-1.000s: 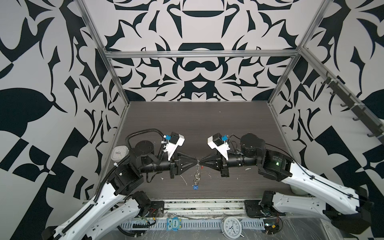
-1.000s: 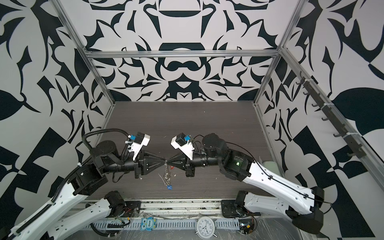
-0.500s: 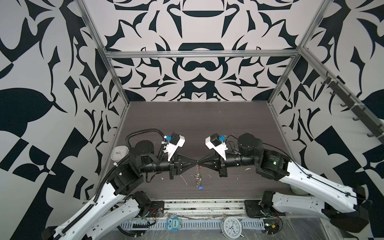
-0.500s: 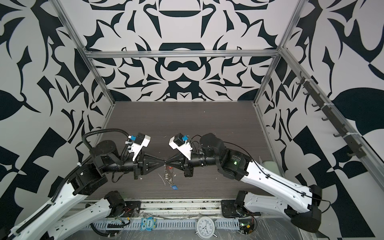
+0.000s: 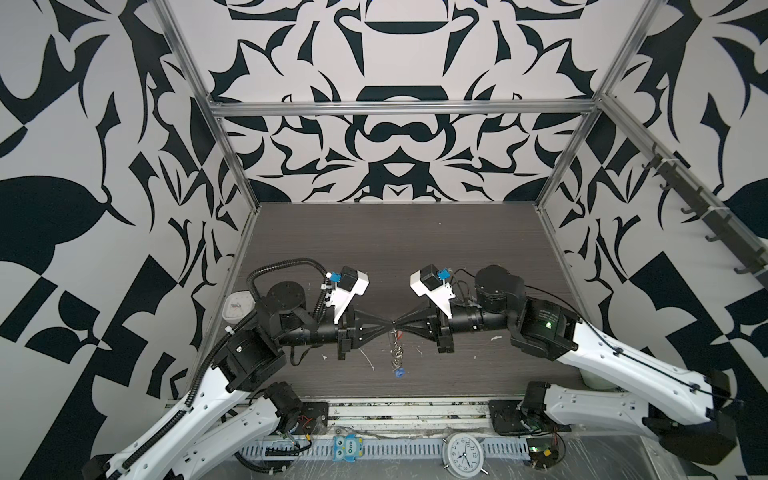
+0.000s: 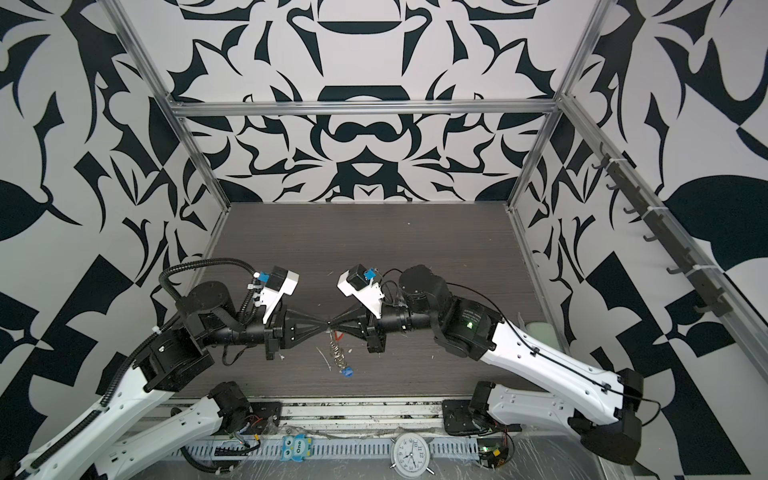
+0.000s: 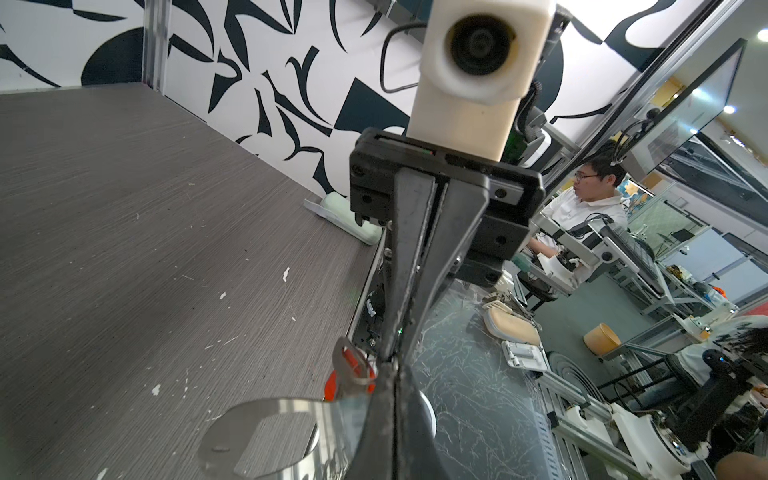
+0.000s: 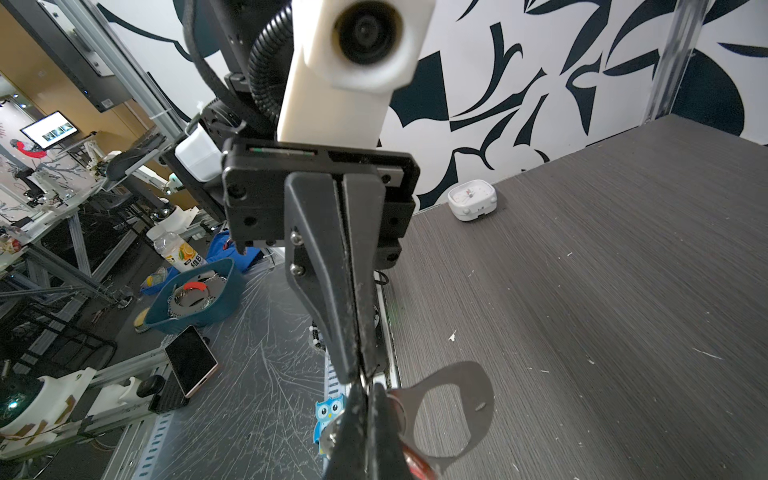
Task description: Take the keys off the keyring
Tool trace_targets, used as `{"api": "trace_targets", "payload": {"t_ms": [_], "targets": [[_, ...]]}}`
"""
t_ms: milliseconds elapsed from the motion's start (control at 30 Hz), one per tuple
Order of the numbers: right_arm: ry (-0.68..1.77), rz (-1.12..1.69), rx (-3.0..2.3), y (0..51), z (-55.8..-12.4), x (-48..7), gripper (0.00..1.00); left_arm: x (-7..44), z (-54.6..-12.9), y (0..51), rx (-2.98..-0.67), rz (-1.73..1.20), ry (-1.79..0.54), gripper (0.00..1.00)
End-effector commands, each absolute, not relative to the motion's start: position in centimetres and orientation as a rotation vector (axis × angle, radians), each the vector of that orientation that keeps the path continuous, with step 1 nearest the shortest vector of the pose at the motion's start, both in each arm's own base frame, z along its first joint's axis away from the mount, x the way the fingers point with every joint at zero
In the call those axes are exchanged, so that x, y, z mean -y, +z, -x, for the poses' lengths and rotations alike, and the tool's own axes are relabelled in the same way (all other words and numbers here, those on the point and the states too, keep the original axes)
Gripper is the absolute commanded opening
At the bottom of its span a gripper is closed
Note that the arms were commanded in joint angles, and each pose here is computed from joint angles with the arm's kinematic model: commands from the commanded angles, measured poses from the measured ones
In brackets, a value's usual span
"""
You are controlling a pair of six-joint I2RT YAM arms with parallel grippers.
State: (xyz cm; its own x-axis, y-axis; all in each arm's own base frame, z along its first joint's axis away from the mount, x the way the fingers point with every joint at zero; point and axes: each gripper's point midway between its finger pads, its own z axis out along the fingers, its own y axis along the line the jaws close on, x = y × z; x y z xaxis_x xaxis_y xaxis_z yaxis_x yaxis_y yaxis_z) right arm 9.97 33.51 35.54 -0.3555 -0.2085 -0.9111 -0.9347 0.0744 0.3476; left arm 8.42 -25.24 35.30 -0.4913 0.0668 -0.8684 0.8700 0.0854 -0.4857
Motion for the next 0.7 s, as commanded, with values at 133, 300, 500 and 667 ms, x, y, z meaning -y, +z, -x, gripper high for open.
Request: {"api": "trace_targets", "payload": {"t_ms": [133, 300, 500, 667], "targets": [[1.317, 1.063, -1.415, 40.1, -10.0, -32.3, 0.46, 24.1, -7.1, 38.4, -1.452, -0.922, -1.513, 0.0], [1.296, 1.055, -1.387, 39.3, -10.2, -32.2, 0.59, 23.9, -6.5, 39.2, -1.378, -0.934, -1.54, 0.0], [1.381, 1.159, -1.352, 38.3, -8.5, -32.9, 0.61, 23.8, -6.5, 39.5, -1.361, -0.928, -1.543, 0.0], [1.386, 1.169, -1.362, 37.8, -8.6, -33.3, 0.56, 23.7, -6.5, 39.8, -1.339, -0.915, -1.546, 0.0]]}}
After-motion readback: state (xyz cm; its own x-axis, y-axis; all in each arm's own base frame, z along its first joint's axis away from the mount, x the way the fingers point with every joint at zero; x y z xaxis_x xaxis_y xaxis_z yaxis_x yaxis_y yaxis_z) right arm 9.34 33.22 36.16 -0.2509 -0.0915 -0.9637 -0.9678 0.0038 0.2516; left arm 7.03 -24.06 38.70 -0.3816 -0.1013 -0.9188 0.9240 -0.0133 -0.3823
